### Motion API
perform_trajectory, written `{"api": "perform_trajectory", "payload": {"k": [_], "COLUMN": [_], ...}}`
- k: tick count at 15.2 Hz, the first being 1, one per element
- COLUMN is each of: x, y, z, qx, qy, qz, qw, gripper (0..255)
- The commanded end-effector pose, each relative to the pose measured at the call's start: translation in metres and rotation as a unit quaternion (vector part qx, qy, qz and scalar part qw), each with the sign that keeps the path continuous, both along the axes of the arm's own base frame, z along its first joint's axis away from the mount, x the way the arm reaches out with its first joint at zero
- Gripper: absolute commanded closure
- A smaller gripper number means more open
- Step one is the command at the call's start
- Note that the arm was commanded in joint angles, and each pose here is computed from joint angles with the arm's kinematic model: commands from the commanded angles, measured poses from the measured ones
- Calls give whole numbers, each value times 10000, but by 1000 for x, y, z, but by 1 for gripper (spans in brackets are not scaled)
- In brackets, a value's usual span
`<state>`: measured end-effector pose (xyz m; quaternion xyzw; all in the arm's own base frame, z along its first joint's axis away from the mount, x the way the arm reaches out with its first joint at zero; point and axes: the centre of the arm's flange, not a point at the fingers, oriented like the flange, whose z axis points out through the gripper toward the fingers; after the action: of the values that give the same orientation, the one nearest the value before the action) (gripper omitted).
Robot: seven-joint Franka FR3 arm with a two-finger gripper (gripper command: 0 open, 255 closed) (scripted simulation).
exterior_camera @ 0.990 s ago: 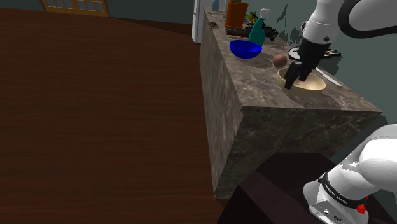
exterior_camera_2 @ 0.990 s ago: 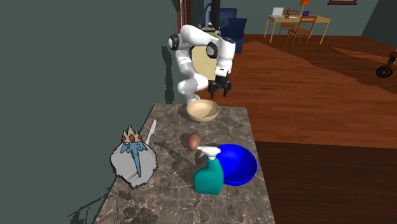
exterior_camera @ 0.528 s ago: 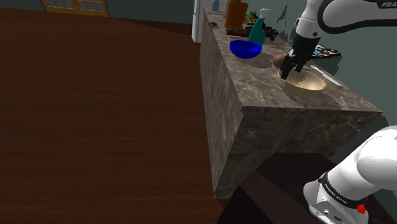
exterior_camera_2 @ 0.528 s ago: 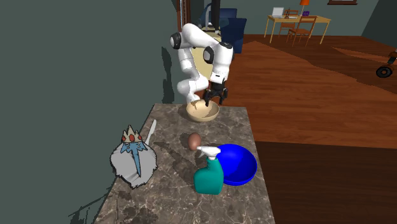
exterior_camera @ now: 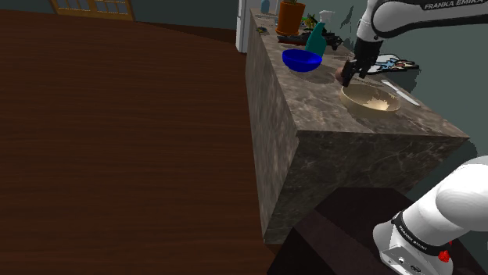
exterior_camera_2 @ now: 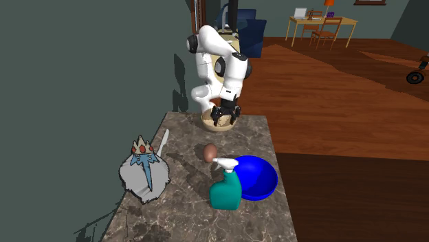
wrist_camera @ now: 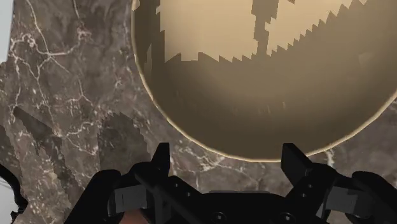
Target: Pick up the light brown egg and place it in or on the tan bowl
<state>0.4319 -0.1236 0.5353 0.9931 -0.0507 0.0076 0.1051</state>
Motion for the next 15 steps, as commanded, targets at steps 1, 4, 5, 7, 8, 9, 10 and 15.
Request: {"api": "perform_trajectory", "payload": {"k": [1,4,5,7,8,9,10,15], "x": [18,40,47,62,69,76,81,82], "y": [-20,-50,-60,-80,-90,-100,-107,-115], "z": [-2,-3,-3,-4,-4,-4,-3,-29], "qx": [-75,-177,-211,-279,-313,-347,-372,-372], "qy": [-9,-24,-28,-38,-43,-47,-51,-51], "qz": [-23,-61,-74,-100,-113,-126,-135,-135], "qw": [10000,9998,9997,9996,9994,9993,9992,9992], "gripper": [0,0,0,0,0,0,0,0]}}
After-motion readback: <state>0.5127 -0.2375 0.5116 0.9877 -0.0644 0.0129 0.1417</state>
